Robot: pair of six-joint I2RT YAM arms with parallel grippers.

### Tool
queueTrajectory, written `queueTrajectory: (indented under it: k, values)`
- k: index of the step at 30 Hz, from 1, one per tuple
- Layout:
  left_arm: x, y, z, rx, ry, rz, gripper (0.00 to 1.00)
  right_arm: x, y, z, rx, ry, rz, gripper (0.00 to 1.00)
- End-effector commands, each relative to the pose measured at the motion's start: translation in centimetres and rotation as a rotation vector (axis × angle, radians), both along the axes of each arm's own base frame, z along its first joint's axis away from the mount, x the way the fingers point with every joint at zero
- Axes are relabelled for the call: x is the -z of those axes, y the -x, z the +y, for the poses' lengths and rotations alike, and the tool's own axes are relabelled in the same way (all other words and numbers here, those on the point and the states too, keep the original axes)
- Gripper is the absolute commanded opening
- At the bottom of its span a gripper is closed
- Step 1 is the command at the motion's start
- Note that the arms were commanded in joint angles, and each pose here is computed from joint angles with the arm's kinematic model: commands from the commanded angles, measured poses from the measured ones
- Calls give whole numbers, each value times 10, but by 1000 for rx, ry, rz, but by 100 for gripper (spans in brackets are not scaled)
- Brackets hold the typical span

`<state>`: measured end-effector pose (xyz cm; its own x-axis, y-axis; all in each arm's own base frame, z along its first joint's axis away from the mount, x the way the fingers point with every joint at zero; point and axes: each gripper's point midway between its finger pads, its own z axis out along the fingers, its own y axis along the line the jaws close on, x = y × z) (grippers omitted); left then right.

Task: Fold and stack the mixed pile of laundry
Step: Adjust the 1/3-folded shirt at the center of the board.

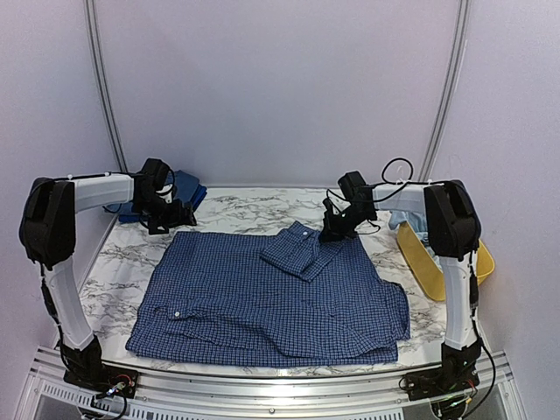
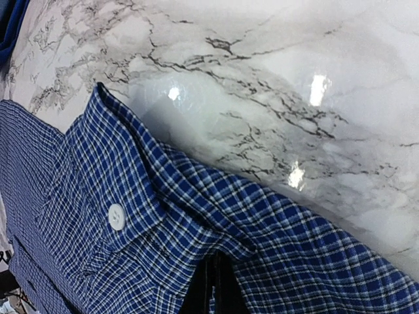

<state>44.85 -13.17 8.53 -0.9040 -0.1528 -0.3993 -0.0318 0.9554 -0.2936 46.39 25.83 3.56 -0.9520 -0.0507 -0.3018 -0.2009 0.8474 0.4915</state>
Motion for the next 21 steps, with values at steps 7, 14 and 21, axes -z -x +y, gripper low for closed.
queueTrajectory:
  k: [7,14,21]
  values:
    - [5,-6,4,7,-5,15,99,-73,-36,4,74,-168,-165,0]
    - [4,-7,8,-5,-7,12,99,-44,-8,-8,151,-157,-24,35]
    - [11,-8,7,-11,7,31,99,-17,-3,5,148,-150,42,37]
